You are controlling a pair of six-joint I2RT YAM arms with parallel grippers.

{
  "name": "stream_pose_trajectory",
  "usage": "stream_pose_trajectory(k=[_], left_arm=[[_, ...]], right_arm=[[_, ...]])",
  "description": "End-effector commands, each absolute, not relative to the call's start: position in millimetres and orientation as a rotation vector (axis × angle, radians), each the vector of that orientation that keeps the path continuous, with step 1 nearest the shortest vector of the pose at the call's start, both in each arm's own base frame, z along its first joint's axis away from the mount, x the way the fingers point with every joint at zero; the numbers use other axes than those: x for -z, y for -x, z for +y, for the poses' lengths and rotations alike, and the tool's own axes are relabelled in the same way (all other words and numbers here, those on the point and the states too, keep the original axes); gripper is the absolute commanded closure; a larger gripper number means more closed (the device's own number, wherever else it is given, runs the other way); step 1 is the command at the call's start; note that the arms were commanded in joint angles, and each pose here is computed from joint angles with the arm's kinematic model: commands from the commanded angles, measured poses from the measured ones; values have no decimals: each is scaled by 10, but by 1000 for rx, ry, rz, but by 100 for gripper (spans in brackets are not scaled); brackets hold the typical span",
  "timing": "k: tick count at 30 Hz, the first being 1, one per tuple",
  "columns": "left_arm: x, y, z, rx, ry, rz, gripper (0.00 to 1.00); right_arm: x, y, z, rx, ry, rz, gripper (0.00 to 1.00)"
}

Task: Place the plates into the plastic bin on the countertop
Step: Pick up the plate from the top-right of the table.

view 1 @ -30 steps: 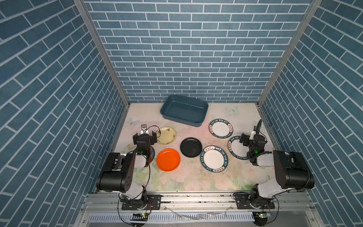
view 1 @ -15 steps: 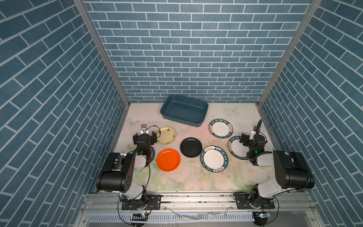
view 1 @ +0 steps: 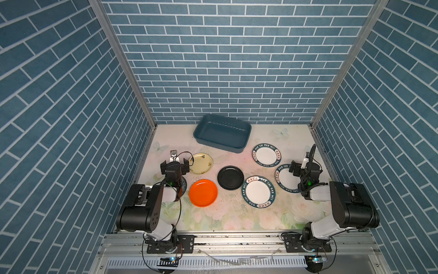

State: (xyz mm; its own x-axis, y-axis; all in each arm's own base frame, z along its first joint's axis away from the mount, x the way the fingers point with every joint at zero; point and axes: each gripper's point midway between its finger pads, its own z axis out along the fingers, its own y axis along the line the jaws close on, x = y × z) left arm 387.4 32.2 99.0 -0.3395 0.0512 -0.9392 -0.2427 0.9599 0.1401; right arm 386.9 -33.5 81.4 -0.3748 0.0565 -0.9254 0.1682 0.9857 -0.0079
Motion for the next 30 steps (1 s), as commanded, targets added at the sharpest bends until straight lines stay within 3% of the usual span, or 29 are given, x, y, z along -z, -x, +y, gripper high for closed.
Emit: stream_pose_trajectory(k=[1, 8, 14, 21, 25, 30], left_arm=[[-977, -3867, 325, -294, 142, 1895, 0], [-1019, -3870, 332, -296, 147, 1899, 0], [-1530, -3960, 273, -258, 144, 1975, 0], [-2486, -4095, -279, 247, 336, 2000, 0], [-2887, -4154, -952, 567, 337, 1981, 0], [-3170, -4091, -1726, 816, 319, 1964, 0]], right_arm=[[-897, -3931, -326, 130, -127, 1931, 1], [-951, -3955, -272, 109, -92, 1950, 1], [-1381, -3948, -287, 94, -136, 1989, 1], [-2224, -3976, 176, -306, -311, 2019, 1], [-2514, -4010, 815, -676, -390, 2070, 1], [-2889, -4043, 1586, -924, -414, 2060, 1]])
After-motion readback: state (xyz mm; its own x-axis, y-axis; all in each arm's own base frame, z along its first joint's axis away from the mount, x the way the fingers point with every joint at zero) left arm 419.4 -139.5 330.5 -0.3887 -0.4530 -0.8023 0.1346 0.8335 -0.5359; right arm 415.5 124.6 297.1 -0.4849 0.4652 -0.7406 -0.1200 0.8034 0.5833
